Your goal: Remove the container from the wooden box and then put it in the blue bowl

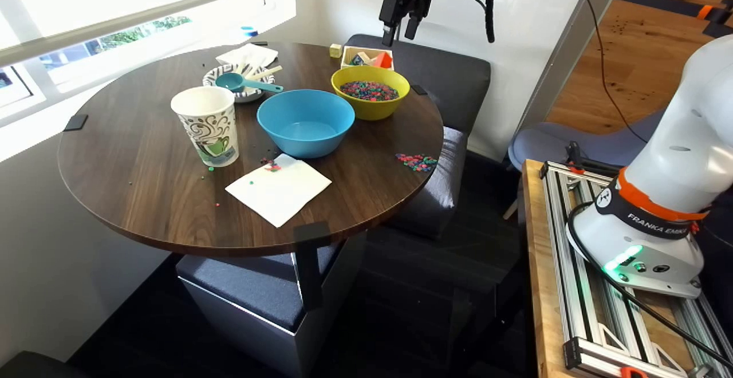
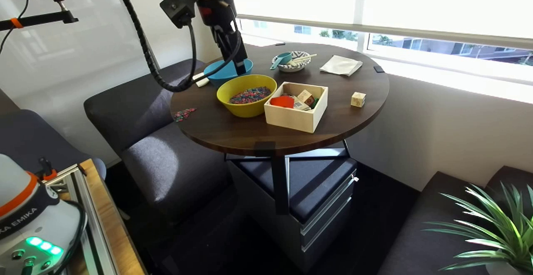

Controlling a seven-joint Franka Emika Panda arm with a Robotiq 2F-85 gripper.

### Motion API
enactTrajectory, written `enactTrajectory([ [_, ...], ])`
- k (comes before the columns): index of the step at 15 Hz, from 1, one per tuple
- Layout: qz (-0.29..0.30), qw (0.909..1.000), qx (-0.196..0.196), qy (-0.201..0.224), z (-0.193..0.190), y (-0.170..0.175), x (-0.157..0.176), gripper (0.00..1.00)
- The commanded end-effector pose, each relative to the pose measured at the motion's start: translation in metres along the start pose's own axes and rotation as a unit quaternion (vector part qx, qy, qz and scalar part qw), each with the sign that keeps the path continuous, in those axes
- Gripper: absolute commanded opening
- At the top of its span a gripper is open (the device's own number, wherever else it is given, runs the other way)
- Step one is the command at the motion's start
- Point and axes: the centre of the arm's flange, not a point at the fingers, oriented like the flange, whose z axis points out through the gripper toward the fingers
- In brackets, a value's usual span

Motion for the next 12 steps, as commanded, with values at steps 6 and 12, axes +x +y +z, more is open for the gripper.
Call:
enactTrajectory([
  [6, -0.034, 0.9972, 0.010, 0.065, -0.006, -0.079, 0.029, 1.00],
  [12, -0.067, 0.9955, 0.017, 0.064, -0.003, -0.110, 0.026, 1.00],
])
